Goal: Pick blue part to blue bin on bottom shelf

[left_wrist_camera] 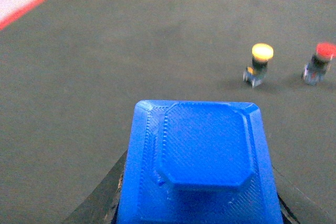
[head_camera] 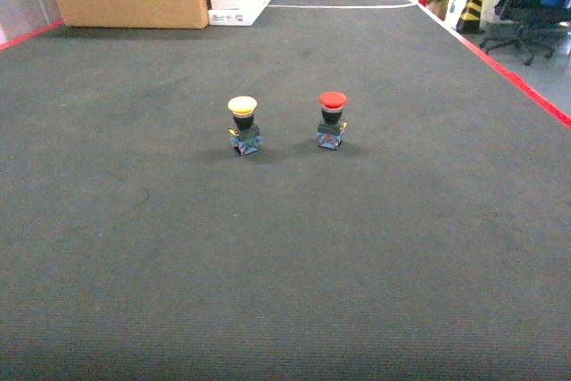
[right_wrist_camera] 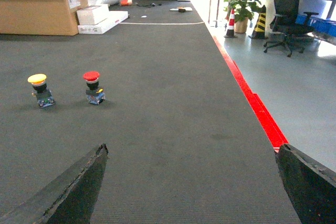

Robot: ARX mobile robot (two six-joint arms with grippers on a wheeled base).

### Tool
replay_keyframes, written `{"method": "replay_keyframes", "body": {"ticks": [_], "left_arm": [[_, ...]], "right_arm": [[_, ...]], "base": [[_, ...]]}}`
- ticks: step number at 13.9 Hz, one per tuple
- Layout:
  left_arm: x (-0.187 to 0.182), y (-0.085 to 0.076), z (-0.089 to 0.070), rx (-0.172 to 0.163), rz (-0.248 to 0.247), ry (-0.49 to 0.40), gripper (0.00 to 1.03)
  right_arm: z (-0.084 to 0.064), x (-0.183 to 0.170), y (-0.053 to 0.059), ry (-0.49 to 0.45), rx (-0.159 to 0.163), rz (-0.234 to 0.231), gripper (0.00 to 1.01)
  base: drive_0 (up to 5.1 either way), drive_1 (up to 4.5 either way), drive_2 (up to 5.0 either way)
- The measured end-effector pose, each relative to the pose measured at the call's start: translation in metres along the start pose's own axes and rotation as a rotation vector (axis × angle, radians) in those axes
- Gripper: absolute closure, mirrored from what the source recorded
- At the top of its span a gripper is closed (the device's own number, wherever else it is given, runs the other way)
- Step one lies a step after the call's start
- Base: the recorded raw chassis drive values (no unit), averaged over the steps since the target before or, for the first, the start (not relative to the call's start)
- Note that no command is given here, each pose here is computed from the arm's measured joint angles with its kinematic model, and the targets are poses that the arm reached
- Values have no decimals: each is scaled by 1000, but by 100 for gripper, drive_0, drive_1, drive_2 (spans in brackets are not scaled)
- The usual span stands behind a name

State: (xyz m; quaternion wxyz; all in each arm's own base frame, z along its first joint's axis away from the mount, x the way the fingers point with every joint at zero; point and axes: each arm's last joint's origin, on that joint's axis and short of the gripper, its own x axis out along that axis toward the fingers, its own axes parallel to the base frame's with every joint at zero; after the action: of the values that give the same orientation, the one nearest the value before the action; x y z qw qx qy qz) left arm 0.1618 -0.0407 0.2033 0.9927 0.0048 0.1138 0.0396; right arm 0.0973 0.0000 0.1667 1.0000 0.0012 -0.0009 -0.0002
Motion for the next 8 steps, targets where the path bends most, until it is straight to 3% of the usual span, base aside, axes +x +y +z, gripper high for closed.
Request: {"method": "replay_keyframes", "body": {"ticks": [2, 4, 7, 8], "left_arm": [[-39, 2, 18, -49, 24, -114, 59], [-67, 6, 24, -98, 40, -185, 59], [-73, 3, 30, -135, 43, -232, 59], [-73, 0, 30, -125, 31, -217, 59]], "right_arm": [[0, 0, 0, -1, 0, 0, 3], [0, 0, 0, 0, 0, 0, 3], [0, 0, 0, 0, 0, 0, 3], [0, 0, 0, 0, 0, 0, 3]], "base": [[0, 0, 0], [0, 0, 0], [0, 0, 0], [0, 0, 0]]}}
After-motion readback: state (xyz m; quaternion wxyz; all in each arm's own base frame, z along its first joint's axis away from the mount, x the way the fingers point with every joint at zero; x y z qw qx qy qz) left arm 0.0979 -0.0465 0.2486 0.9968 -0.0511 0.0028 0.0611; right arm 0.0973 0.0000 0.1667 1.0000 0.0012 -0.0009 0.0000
